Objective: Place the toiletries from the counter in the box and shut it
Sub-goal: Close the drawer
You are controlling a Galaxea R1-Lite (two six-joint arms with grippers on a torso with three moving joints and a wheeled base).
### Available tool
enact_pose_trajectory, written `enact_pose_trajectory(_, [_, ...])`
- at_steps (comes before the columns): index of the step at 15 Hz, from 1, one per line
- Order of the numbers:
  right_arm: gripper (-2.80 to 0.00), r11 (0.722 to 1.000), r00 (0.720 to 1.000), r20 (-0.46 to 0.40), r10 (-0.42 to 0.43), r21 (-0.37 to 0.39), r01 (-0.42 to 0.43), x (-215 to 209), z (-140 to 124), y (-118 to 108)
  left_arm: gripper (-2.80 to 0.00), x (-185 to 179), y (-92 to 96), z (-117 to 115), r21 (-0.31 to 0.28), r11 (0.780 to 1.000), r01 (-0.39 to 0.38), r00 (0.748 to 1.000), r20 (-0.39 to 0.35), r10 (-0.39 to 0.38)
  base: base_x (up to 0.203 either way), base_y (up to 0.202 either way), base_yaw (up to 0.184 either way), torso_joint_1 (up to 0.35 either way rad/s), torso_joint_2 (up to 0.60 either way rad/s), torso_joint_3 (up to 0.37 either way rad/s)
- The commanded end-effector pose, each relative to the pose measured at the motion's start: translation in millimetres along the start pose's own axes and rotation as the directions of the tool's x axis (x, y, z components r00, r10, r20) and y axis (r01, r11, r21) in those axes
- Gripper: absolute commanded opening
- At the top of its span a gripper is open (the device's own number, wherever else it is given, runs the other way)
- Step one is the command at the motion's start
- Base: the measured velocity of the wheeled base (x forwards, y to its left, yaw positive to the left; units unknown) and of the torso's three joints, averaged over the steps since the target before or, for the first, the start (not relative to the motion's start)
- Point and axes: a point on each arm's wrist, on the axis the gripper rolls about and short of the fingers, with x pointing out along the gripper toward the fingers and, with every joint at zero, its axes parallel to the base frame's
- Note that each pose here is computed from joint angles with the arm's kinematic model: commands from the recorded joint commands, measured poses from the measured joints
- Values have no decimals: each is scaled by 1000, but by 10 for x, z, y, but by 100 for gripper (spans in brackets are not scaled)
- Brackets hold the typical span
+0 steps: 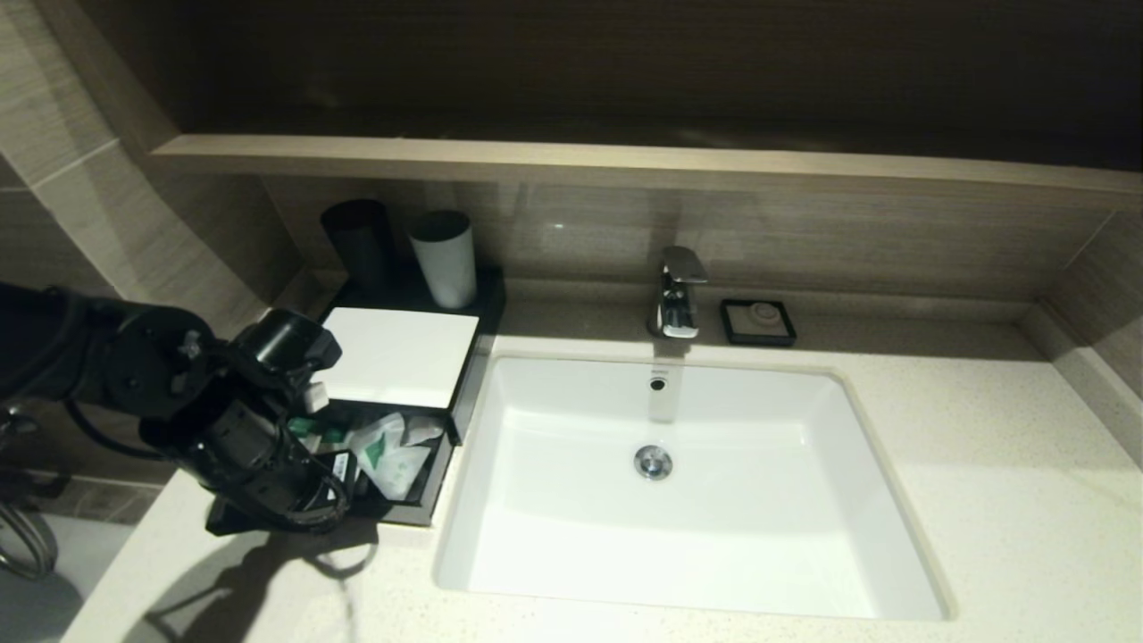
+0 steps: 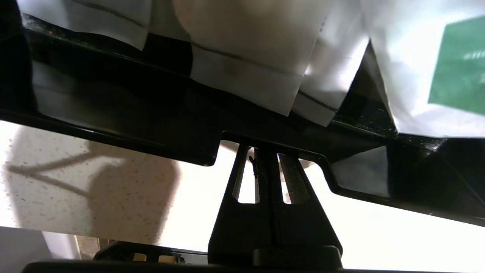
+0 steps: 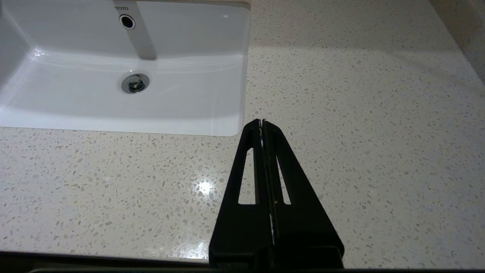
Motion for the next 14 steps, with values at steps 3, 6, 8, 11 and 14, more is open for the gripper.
enact_pose_trajectory(3, [-280,1000,1000,1,0,1,0,-1,-1,0,-280,27,-29,72,-7,1000,2,1000,5,-2,0,0,0,0,0,0])
enact_pose_trajectory(6, [-280,1000,1000,1,0,0,0,-1,-1,0,-280,60,-47,174,-16,1000,5,1000,15,-5,0,0,0,0,0,0])
enact_pose_trajectory(8, [-280,1000,1000,1,0,0,0,-1,-1,0,-280,77,-64,218,-18,1000,7,1000,20,-6,0,0,0,0,0,0])
enact_pose_trajectory(11, [-280,1000,1000,1,0,1,0,-1,-1,0,-280,85,-70,275,-24,1000,9,1000,29,-9,0,0,0,0,0,0])
enact_pose_trajectory(14, [-280,1000,1000,1,0,1,0,-1,-1,0,-280,83,-55,357,-37,999,12,999,45,-11,0,0,0,0,0,0])
